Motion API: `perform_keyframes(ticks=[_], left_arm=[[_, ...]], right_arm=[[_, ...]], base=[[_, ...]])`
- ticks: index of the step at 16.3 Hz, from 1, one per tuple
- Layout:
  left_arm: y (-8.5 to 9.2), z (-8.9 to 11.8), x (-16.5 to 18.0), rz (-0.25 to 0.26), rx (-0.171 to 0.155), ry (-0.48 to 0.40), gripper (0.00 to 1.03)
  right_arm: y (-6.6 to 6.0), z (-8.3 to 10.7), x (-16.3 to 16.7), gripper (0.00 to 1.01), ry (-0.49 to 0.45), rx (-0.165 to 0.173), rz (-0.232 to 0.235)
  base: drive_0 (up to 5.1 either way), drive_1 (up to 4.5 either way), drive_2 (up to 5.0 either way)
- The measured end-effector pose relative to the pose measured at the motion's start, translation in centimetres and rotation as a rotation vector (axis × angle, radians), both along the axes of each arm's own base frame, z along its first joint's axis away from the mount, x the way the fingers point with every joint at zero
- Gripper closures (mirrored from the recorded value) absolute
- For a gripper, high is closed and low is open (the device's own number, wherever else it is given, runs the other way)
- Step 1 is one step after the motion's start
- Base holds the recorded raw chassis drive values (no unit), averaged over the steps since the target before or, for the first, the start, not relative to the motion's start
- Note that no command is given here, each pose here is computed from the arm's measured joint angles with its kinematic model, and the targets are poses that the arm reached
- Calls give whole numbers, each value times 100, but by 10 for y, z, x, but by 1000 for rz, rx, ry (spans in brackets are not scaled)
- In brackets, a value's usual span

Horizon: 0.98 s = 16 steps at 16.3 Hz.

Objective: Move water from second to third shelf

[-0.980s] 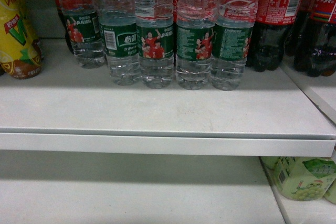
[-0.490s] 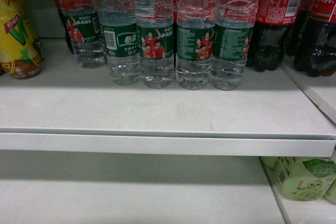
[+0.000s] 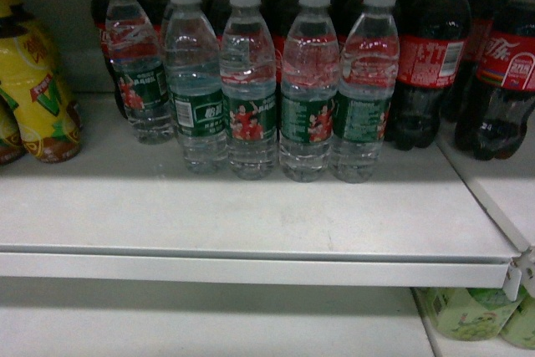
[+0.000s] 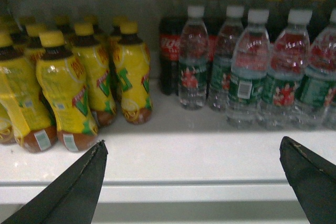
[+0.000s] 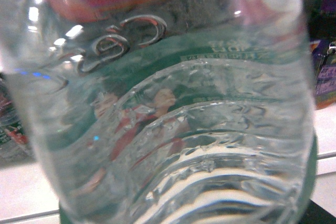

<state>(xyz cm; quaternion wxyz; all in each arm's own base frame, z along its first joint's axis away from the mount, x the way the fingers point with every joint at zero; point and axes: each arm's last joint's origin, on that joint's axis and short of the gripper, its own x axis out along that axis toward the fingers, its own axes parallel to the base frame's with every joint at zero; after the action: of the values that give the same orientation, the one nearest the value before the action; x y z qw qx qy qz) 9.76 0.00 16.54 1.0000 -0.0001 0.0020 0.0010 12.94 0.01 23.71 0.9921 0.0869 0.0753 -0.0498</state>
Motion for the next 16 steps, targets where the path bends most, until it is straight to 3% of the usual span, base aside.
perform_keyframes(ticks=[16], left_arm=[[0,0,0,-2,0,-3,5]], right_arm=[[0,1,0,58,-8,0,-1]], base=[[0,0,0]])
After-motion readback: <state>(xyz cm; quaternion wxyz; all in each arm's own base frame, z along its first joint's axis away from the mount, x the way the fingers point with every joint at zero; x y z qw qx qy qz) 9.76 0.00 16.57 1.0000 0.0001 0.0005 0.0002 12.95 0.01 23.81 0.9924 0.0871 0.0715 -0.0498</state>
